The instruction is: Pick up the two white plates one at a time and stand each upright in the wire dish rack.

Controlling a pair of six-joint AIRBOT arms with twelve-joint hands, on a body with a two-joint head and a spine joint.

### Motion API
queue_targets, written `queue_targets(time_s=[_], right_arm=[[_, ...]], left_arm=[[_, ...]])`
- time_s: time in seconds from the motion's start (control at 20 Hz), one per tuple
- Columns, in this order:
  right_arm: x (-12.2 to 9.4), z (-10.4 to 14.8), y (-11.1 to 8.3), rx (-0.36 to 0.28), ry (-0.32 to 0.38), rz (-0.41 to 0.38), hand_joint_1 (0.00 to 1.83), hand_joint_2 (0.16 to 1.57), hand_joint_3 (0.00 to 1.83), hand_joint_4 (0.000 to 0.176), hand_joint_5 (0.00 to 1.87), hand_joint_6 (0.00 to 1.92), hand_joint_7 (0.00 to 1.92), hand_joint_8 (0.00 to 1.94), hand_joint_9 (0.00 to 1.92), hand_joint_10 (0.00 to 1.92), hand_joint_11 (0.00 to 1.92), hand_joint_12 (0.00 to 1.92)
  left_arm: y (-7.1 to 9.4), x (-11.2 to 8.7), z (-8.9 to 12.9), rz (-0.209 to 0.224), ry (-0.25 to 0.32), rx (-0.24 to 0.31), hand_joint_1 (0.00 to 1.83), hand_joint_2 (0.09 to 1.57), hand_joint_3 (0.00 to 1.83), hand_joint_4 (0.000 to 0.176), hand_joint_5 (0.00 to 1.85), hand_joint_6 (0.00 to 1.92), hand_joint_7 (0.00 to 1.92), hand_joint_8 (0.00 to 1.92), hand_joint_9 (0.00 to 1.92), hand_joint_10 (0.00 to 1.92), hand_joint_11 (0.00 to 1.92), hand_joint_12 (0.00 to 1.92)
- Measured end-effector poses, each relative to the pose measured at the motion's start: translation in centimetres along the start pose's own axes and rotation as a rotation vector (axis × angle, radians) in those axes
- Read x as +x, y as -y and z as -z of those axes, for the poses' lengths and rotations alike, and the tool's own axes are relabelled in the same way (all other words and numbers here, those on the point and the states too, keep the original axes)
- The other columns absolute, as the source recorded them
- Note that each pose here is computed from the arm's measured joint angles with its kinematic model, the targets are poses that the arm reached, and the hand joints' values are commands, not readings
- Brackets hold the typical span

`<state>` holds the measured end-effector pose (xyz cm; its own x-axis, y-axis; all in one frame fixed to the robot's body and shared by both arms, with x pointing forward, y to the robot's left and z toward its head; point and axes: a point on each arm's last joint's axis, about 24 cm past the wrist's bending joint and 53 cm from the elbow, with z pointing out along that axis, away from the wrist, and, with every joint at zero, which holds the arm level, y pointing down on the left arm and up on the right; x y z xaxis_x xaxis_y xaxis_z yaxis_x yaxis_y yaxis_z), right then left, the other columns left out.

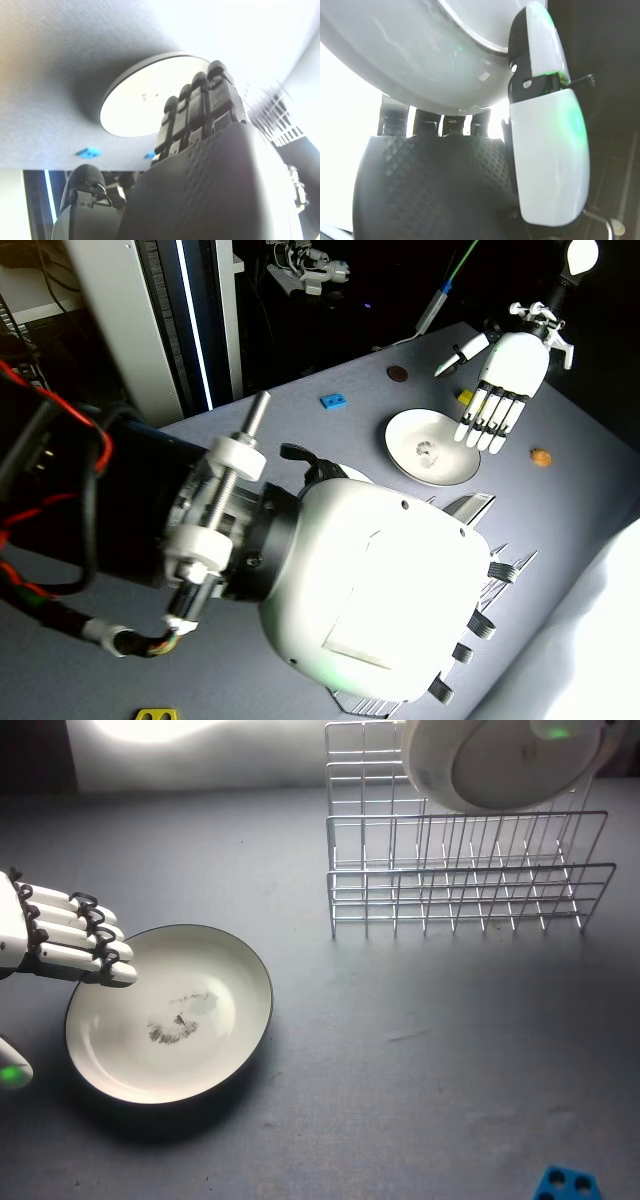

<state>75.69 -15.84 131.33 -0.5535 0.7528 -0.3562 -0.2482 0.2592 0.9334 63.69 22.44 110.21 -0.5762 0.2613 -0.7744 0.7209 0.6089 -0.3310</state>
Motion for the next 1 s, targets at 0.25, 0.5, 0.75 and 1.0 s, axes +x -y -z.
queue_targets(time_s=[0.25,0.5,0.75,1.0], right_arm=[[-1.2,-0.1,1.5,0.012,0.013,-0.051,1.21,1.14,0.00,0.013,0.89,1.13,1.01,0.95,1.27,0.01,0.79,1.13],[-0.9,-0.4,1.4,0.003,0.005,-0.044,1.21,1.13,0.00,0.014,0.90,1.11,1.02,0.95,1.27,0.01,0.80,1.14],[-1.1,-1.0,3.0,0.032,0.009,-0.043,1.21,1.12,0.00,0.020,0.93,1.07,1.03,0.93,1.28,0.01,0.79,1.14],[-0.5,-1.6,3.9,0.044,-0.001,-0.018,1.22,1.12,0.00,0.015,0.93,1.06,1.04,0.91,1.29,0.02,0.80,1.14]], left_arm=[[0.0,-0.1,0.0,-0.003,0.002,0.001,0.00,1.07,0.00,0.000,0.03,0.00,0.02,0.00,0.00,0.00,0.00,0.00],[0.0,-0.1,0.0,-0.002,0.000,0.000,0.00,1.07,0.00,0.000,0.02,0.00,0.00,0.00,0.00,0.00,0.00,0.00],[0.0,0.1,0.0,-0.004,-0.007,-0.002,0.00,1.07,0.00,0.000,0.03,0.00,0.00,0.00,0.00,0.00,0.00,0.00],[-0.1,0.5,-0.1,-0.001,-0.017,-0.002,0.00,1.08,0.00,0.000,0.04,0.01,0.03,0.01,0.00,0.00,0.00,0.00]])
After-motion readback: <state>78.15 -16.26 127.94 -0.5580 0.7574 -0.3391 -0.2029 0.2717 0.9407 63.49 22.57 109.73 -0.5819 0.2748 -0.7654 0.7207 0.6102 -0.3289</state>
